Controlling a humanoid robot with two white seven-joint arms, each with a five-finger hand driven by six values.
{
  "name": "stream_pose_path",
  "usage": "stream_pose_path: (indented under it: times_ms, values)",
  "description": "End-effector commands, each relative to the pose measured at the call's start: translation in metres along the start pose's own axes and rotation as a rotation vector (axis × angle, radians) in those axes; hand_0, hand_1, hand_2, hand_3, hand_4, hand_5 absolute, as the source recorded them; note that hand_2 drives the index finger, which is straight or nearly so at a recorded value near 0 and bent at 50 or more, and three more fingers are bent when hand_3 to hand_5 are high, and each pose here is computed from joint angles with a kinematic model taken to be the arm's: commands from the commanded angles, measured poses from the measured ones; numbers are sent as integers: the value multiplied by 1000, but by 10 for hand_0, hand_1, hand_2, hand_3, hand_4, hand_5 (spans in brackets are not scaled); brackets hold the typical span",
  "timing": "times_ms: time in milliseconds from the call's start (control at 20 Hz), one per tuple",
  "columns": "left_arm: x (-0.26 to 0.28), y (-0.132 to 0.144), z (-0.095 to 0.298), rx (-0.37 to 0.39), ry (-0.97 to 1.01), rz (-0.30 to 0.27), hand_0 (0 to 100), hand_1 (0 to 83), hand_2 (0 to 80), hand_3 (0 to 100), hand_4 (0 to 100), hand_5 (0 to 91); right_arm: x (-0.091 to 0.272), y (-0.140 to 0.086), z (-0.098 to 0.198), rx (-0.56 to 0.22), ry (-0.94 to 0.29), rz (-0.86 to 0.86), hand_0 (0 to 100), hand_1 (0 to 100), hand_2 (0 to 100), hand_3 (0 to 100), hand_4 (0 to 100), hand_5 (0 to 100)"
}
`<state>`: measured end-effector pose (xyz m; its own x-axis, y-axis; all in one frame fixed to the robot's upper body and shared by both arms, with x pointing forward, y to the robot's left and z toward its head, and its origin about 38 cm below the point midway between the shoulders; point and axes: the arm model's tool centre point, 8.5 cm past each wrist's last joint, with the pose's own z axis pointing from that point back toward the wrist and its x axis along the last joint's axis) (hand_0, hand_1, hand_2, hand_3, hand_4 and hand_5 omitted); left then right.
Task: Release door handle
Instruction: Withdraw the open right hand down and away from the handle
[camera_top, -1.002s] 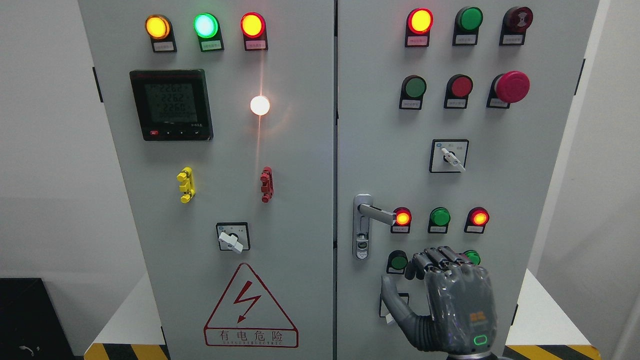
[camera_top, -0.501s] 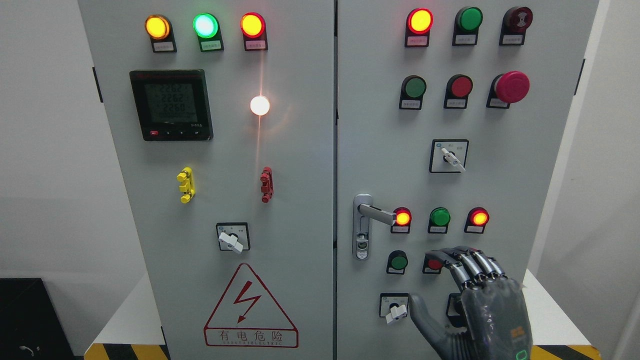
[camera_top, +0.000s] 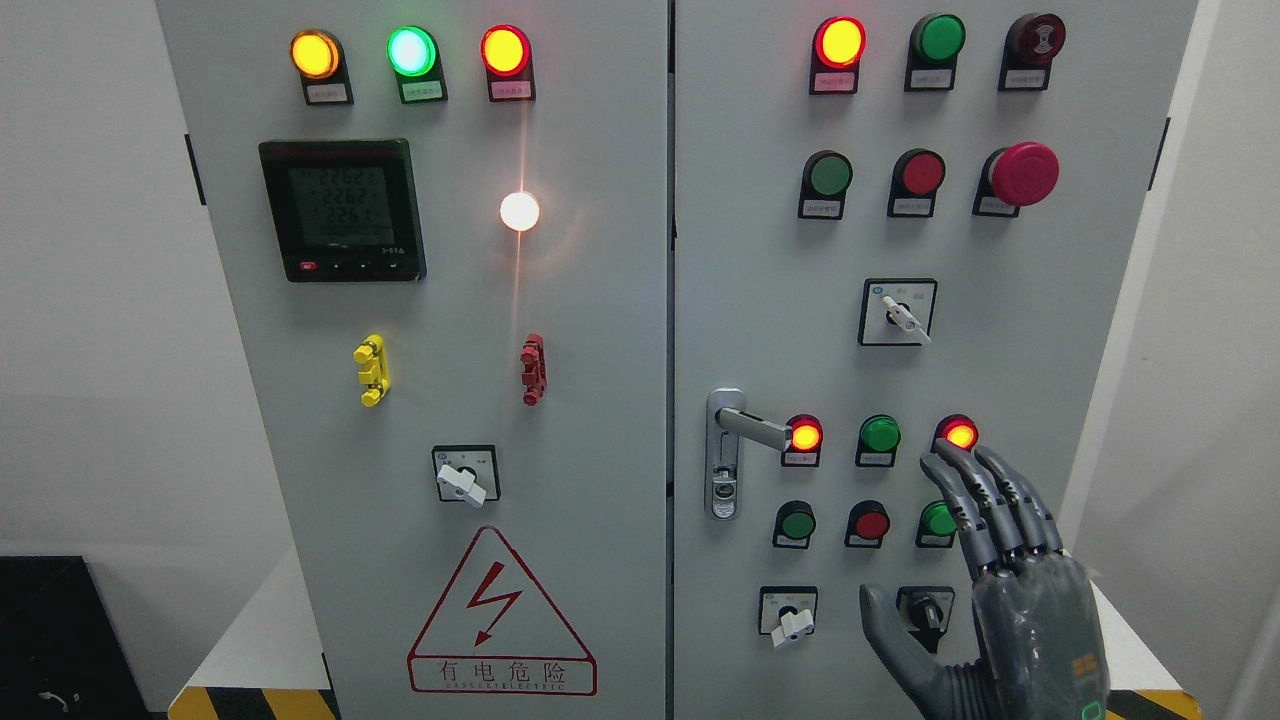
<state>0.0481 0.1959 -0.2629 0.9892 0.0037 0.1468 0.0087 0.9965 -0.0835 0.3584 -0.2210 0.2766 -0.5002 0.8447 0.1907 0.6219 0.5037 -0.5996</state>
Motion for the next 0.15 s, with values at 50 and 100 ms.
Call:
stream_pose_path:
  times_ms: [50, 100]
  values:
    - [0, 0, 0, -1, -1, 0, 120, 556, 0, 0, 0, 0, -1, -6, -1, -21, 8, -10, 424, 170, 0, 45, 41, 0]
    - [0, 0, 0, -1, 1, 0, 120, 556, 0, 0, 0, 0, 0, -6, -1, -19, 5, -13, 424, 170, 0, 45, 43, 0]
